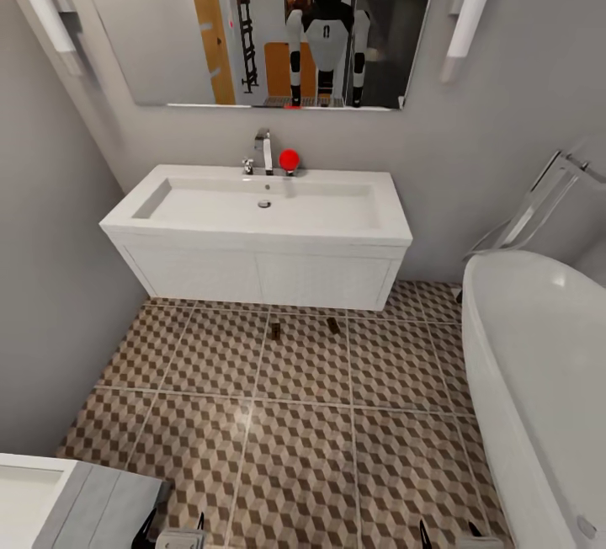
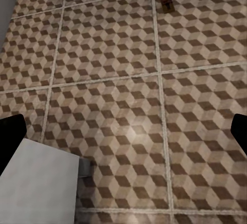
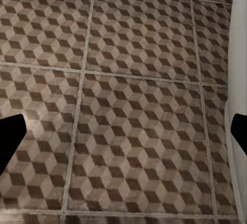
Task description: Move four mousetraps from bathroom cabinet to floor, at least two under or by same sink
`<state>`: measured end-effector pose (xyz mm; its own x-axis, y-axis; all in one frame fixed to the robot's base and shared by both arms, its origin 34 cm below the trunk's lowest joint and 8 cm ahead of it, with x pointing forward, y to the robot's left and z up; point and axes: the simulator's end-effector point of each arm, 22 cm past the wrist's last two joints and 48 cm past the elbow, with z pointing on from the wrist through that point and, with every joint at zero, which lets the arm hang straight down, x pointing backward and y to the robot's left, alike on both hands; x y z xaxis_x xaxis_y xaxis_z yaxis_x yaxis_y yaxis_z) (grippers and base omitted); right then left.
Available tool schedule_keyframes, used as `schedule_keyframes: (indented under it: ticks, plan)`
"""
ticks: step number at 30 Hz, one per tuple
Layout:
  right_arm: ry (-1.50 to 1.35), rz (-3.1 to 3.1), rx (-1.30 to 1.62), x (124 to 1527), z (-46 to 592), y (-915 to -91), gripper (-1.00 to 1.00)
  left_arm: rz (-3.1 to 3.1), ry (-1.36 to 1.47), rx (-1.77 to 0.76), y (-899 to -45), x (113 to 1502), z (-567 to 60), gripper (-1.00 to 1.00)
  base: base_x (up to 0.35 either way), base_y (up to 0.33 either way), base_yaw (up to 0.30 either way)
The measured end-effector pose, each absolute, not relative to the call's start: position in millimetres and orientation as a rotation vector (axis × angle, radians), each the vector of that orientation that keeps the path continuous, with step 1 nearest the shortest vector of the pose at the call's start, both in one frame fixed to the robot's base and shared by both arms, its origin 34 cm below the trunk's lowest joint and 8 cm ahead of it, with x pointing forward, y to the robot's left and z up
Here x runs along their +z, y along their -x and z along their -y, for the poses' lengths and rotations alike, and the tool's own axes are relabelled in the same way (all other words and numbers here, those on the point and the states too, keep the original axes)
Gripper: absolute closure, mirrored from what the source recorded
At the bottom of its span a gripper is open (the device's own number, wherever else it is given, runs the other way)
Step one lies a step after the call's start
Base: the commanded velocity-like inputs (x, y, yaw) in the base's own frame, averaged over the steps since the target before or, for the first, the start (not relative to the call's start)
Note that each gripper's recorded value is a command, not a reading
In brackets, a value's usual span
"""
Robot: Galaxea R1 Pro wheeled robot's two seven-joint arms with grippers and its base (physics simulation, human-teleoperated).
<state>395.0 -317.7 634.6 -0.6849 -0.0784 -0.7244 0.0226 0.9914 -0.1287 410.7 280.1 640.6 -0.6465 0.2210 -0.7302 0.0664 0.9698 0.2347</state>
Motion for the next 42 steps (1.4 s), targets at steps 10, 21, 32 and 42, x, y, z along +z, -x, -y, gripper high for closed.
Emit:
schedule_keyframes:
  ticks: [10,21,32,42]
  plan:
    - [0.038,-2.33,-0.164,641.3,318.7,-389.7,-1.0,-2.27,-0.2,0.235,-407.0,648.7,-280.0,-1.0,0.0,0.0,0.0]
    - [0.037,-2.332,-0.163,649.0,317.9,-385.1,-1.0,-2.281,-0.204,0.239,-401.0,655.0,-280.5,-1.0,0.0,0.0,0.0]
    - [0.038,-2.333,-0.162,654.8,317.8,-381.2,-1.0,-2.291,-0.208,0.243,-395.7,659.2,-281.0,-1.0,0.0,0.0,0.0]
    - [0.037,-2.333,-0.162,654.8,317.5,-381.2,-1.0,-2.292,-0.208,0.241,-395.6,659.1,-279.8,-1.0,0.0,0.0,0.0]
